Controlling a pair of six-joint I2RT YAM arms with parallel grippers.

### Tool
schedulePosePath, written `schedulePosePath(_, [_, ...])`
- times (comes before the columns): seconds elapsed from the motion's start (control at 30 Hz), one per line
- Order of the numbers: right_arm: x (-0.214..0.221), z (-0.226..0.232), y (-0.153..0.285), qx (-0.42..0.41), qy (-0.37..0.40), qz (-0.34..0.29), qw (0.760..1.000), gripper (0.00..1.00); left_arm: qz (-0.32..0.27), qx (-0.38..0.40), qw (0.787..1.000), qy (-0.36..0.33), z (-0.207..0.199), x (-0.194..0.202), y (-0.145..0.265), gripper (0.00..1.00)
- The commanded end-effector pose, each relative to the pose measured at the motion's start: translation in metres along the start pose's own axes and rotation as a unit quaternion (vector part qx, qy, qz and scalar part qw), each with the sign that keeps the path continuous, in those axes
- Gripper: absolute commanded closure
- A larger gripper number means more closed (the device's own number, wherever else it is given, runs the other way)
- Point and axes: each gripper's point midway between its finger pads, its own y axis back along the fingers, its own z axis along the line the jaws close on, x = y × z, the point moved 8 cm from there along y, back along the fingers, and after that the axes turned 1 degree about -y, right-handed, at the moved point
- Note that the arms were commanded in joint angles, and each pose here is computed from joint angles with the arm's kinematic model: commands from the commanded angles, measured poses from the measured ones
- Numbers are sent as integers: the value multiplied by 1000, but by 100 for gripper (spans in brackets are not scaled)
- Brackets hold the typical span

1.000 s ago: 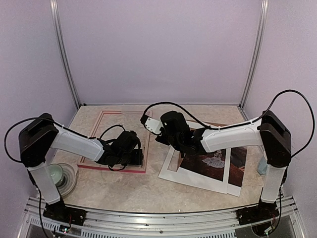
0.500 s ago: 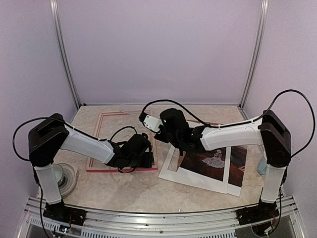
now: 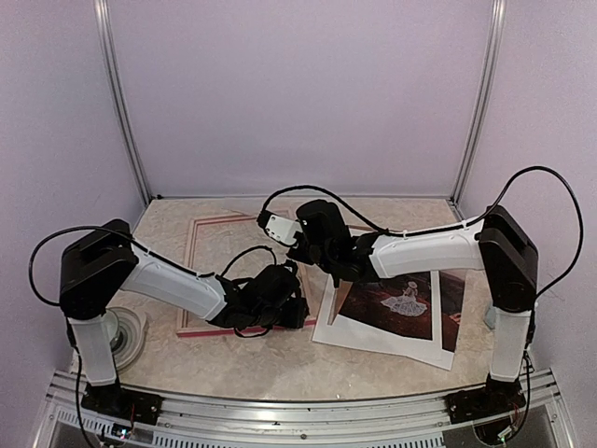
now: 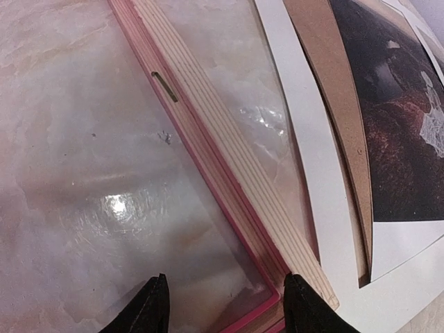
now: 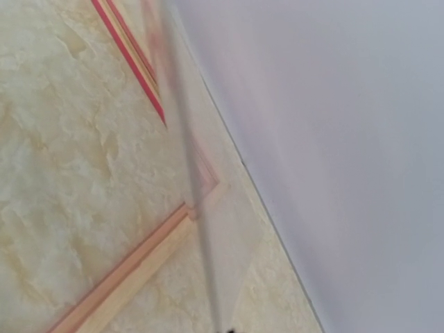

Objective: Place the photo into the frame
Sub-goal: Move the frame body to the center of the board.

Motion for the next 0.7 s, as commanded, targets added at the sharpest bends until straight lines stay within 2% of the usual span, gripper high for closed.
schedulePosePath(0.0, [-5, -7, -6, 4, 0, -10, 1000, 100, 29, 8, 1000, -5, -1, 21, 7, 44])
schedulePosePath(0.3, [-10, -8, -8, 3, 17, -21, 1000, 100, 7, 13, 1000, 1, 6, 15, 37, 43])
schedulePosePath(0.47, [-13, -6, -13, 4, 31, -24, 999, 100, -28, -3, 1000, 7, 10, -3, 65, 23])
schedulePosePath(0.67, [-20, -1, -26, -2, 40, -37, 999, 100, -96, -41, 994, 38, 34, -23, 124, 14])
